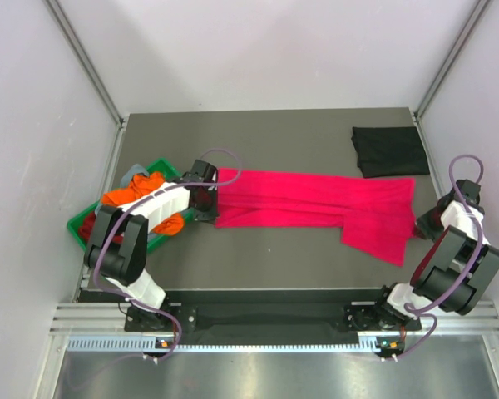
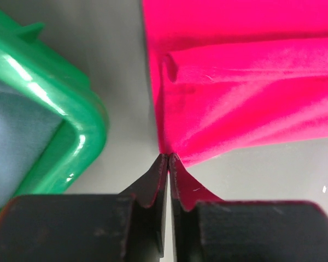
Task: Fold and stack the t-shirts
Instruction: Fold the tshirt
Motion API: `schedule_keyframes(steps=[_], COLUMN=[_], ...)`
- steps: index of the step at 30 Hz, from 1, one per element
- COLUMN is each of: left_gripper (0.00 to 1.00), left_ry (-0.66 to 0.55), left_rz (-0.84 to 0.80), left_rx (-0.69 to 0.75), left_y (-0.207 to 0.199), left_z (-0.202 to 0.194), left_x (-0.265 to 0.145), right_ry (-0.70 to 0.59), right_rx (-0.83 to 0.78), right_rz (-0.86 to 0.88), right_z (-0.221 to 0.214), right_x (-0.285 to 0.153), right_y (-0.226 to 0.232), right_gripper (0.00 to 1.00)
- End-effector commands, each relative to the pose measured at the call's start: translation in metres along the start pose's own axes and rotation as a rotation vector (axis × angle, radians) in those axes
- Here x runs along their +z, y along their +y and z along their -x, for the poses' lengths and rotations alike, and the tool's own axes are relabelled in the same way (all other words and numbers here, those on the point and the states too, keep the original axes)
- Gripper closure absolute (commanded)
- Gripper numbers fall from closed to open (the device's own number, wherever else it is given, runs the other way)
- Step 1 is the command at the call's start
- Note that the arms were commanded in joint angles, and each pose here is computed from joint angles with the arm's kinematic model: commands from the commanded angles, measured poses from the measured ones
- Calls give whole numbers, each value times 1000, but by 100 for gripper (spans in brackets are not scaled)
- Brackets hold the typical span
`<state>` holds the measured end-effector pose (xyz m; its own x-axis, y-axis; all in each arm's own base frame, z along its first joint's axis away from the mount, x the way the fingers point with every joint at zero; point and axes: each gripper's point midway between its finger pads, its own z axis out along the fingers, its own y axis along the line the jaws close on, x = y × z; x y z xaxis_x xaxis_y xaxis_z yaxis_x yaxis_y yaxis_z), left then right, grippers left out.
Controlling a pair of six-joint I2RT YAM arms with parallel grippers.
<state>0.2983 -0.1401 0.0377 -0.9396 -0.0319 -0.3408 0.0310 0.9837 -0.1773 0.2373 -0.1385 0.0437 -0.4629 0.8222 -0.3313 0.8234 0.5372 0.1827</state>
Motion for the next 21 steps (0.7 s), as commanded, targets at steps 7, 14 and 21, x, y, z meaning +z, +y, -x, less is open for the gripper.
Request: schedule_keyframes(steps=[7,14,21], left_gripper=[74,75,76], left_ry=[-87,-140,-107], left_rz=[109,-90,-182], left_rx=[-16,16,28], left_y=[11,-37,-63], left_z=[27,62,74], left_x=[-25,-37,-16], right_ry=[-38,-75,-132], right_rx=[10,26,-26], right_rz=[56,76,117], right_z=[14,23,33], right_x=[-12,-28,-54], right_y=[11,19,50], right_gripper=[84,66,65])
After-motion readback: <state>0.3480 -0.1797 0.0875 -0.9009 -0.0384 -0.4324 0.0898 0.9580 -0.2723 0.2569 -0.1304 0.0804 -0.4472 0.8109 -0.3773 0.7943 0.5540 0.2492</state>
